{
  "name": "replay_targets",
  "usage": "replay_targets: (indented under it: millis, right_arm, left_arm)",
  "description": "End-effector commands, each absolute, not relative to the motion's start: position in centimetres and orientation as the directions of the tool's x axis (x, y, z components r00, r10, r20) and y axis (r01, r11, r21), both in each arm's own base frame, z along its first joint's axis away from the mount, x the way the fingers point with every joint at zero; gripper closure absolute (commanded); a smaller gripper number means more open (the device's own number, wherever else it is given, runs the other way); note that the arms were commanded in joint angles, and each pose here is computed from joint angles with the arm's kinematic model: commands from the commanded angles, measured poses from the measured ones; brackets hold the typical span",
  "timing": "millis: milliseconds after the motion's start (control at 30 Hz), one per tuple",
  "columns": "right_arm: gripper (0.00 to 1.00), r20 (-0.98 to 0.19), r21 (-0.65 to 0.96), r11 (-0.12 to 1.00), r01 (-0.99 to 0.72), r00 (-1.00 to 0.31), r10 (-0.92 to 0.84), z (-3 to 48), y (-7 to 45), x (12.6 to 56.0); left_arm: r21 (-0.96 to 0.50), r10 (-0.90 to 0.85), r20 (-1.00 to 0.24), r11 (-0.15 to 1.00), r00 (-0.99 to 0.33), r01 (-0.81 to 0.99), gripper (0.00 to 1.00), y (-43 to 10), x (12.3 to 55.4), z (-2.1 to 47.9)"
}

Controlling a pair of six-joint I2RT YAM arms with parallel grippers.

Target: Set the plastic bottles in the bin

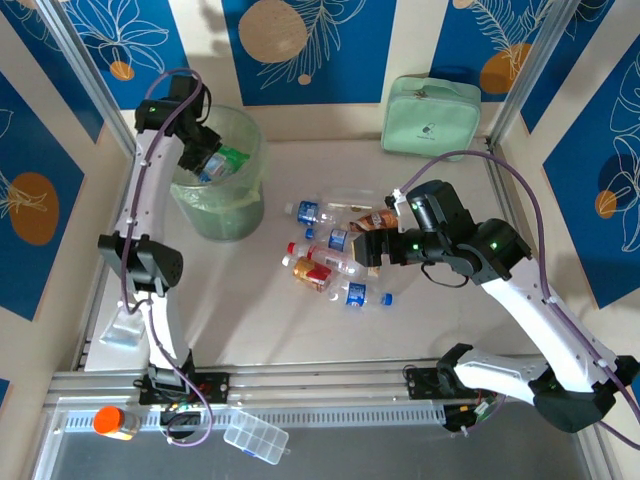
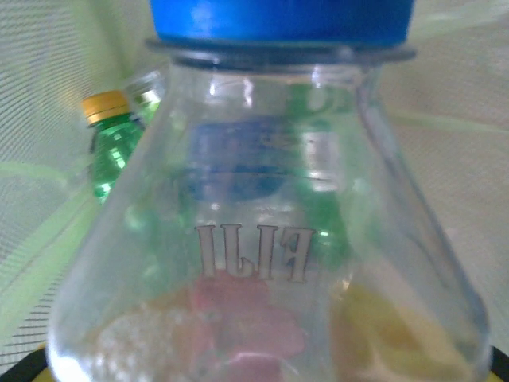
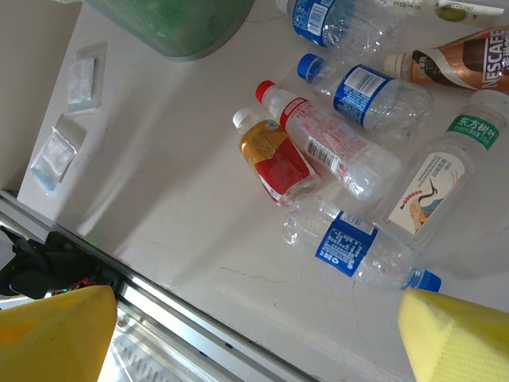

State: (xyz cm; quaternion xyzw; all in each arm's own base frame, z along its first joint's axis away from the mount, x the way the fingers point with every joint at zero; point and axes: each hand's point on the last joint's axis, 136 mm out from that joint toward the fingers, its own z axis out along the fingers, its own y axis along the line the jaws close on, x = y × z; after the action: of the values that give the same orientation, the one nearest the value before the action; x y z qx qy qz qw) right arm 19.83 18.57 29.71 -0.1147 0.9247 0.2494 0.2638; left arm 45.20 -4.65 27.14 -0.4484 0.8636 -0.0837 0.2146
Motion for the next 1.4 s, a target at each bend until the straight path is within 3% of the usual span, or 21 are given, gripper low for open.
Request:
replay_targets:
  millis: [0, 167, 233, 500, 633, 767, 833, 967, 1367]
  right_arm:
    - [0.08, -0.515, 0.381, 0.87, -0.313, -0.853, -0.081, 28.7, 18.0, 19.9]
    - [0.08, -0.514, 0.385, 0.87, -0.308, -0.855, -0.075, 28.6, 18.0, 20.2]
    - [0.08, -0.512, 0.385, 0.871, -0.307, -0.855, -0.075, 28.5, 18.0, 20.2]
    - [0.08, -0.514, 0.38, 0.875, -0.3, -0.855, -0.07, 28.1, 17.8, 20.2]
    - [0.08, -0.52, 0.373, 0.877, -0.302, -0.851, -0.072, 28.2, 17.5, 20.1]
    - [0.08, -0.53, 0.369, 0.878, -0.303, -0.845, -0.069, 28.3, 17.2, 19.9]
    - [0.08, -0.533, 0.369, 0.879, -0.302, -0.843, -0.066, 28.4, 17.0, 19.8]
    - [0.08, -0.538, 0.373, 0.878, -0.302, -0.841, -0.061, 28.4, 16.9, 19.7]
    - [0.08, -0.557, 0.388, 0.862, -0.327, -0.828, -0.063, 29.4, 17.2, 19.6]
  left_arm:
    - [-0.215, -0.85, -0.251, 0.516, -0.464, -0.829, 0.81, -2.6, 42.8, 25.4]
    - [-0.116, -0.863, -0.217, 0.486, -0.455, -0.866, 0.81, -2.0, 41.9, 22.7]
    - [-0.075, -0.873, -0.216, 0.462, -0.437, -0.884, 0.75, -1.5, 41.4, 21.6]
    - [0.013, -0.892, -0.158, 0.427, -0.424, -0.904, 0.68, -1.1, 41.6, 17.4]
    - [0.011, -0.9, -0.125, 0.419, -0.417, -0.908, 0.51, -1.5, 42.2, 16.1]
    - [-0.033, -0.899, -0.129, 0.425, -0.418, -0.905, 0.22, -1.8, 42.9, 16.8]
    - [-0.048, -0.898, -0.147, 0.424, -0.414, -0.904, 0.13, -1.6, 42.9, 17.7]
    - [-0.094, -0.9, -0.171, 0.42, -0.401, -0.903, 0.05, -1.4, 42.7, 19.9]
    - [-0.344, -0.885, -0.2, 0.466, -0.422, -0.815, 0.03, -2.8, 42.6, 27.4]
